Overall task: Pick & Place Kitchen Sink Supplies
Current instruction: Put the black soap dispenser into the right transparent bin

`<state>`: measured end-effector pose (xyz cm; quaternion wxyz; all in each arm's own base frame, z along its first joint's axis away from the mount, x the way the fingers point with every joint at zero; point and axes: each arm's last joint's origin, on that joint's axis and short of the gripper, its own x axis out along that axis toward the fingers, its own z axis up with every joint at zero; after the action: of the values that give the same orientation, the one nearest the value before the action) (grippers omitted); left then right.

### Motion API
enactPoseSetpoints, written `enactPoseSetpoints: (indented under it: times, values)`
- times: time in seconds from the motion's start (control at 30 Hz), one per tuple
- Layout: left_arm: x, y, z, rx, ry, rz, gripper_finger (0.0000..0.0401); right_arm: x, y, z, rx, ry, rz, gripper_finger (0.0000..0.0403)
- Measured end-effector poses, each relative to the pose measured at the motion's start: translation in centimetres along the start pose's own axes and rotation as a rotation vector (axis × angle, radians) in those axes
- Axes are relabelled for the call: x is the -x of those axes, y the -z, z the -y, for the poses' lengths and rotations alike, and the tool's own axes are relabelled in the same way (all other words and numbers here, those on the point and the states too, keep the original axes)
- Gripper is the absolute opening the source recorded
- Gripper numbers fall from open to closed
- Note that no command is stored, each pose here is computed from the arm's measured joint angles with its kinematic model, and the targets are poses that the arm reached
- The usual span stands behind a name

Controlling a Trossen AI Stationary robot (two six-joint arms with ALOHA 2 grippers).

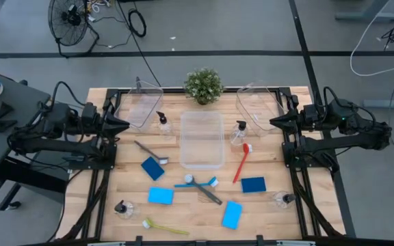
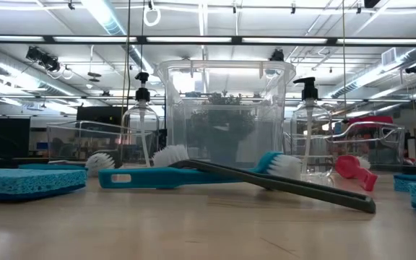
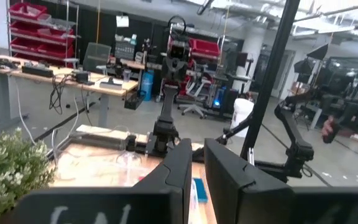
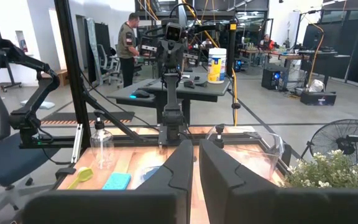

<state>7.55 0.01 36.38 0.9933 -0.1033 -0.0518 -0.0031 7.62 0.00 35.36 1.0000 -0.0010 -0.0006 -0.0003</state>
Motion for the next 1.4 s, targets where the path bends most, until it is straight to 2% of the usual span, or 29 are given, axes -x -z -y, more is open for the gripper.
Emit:
enactPoseSetpoints:
  times: [0.17, 0.27, 0.57, 0.8, 1.07, 1.4]
  values:
    - [0.0, -0.4, 0.1, 0.023, 0.006, 0.038, 0.0051, 0.0, 0.0, 0.0, -0.004, 0.004, 0.000, 0.0034]
    - [0.0, -0.6, 0.0, 0.026, -0.019, 0.067, 0.0051, 0.0, 0.0, 0.0, -0.051, 0.007, 0.005, 0.0034]
    - [0.0, -0.7, -0.1, 0.046, -0.059, 0.086, 0.0045, -0.3, -0.8, 0.3, -0.148, 0.098, 0.084, 0.0027]
    - [0.0, -0.7, -0.2, -0.008, -0.107, 0.092, 0.0006, -1.7, -0.7, 0.5, -0.105, 0.172, 0.056, 0.0004]
    - [0.0, -0.7, -0.2, -0.015, -0.117, 0.092, 0.0005, -3.5, -0.7, 0.6, -0.084, 0.202, 0.051, 0.0003]
    - [-1.4, -0.2, -0.3, -0.019, -0.128, 0.037, 0.0004, -4.5, -0.9, 0.6, -0.085, 0.201, 0.069, 0.0002]
